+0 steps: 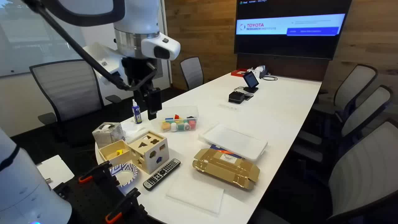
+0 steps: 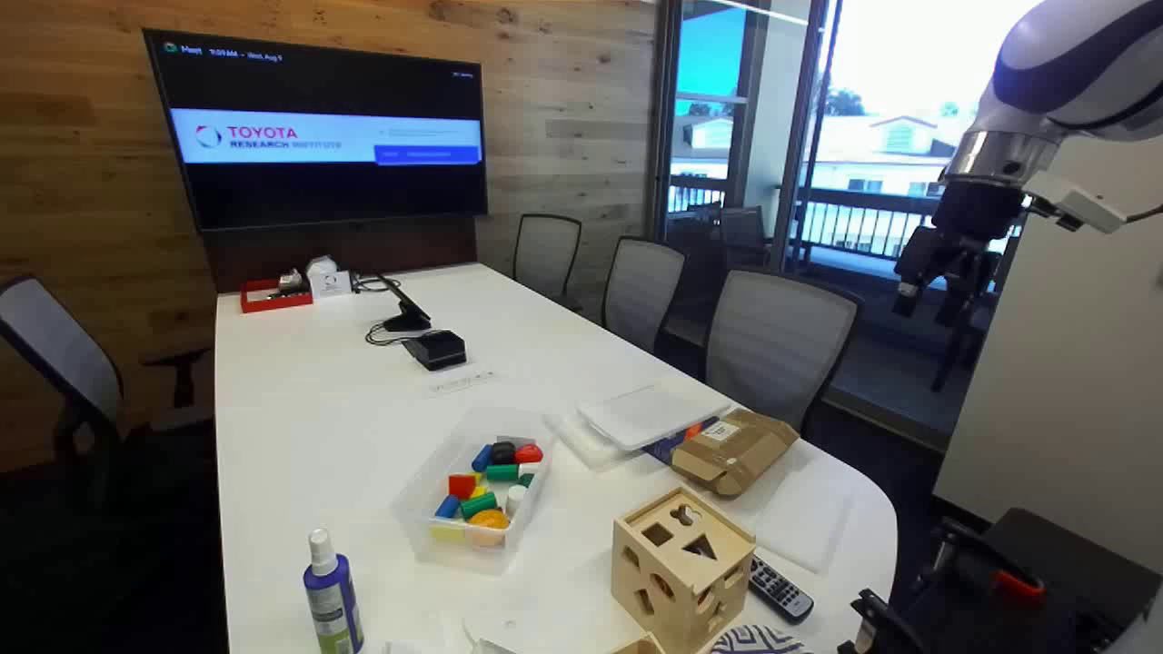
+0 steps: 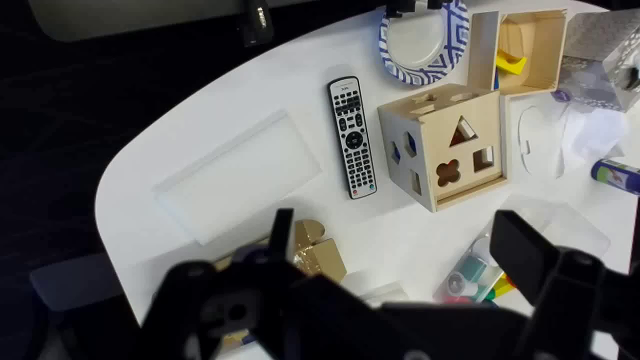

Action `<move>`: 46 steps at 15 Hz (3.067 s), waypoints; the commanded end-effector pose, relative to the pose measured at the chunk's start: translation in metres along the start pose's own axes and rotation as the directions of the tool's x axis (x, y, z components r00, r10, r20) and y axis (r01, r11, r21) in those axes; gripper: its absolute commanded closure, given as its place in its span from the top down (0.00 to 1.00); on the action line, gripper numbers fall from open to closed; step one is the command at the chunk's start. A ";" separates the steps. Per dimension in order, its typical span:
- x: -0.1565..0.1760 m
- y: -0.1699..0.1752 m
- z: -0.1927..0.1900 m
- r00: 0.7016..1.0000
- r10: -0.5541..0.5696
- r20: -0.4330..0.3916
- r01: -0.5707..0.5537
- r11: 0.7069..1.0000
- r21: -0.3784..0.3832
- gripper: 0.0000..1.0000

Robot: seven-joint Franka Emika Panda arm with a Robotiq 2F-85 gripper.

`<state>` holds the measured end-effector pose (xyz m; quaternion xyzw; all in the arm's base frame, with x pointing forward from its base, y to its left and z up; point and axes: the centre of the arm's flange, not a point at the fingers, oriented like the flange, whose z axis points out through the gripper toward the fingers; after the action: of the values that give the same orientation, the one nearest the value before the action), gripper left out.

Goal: Slide the lid on the wooden toy box forwards.

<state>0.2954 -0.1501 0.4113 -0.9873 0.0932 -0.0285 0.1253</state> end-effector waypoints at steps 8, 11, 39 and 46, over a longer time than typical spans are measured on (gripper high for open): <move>0.024 -0.067 0.041 1.000 -0.006 -0.017 0.005 1.000 -0.011 1.00; 0.041 -0.127 0.074 1.000 0.004 -0.030 -0.005 0.999 -0.047 1.00; 0.097 -0.241 0.373 0.998 -0.042 0.049 0.050 0.981 -0.187 1.00; 0.096 -0.245 0.382 1.000 -0.012 0.016 0.016 0.969 -0.247 1.00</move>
<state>0.4582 0.1531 0.1112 -0.9972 0.0731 0.0048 0.0149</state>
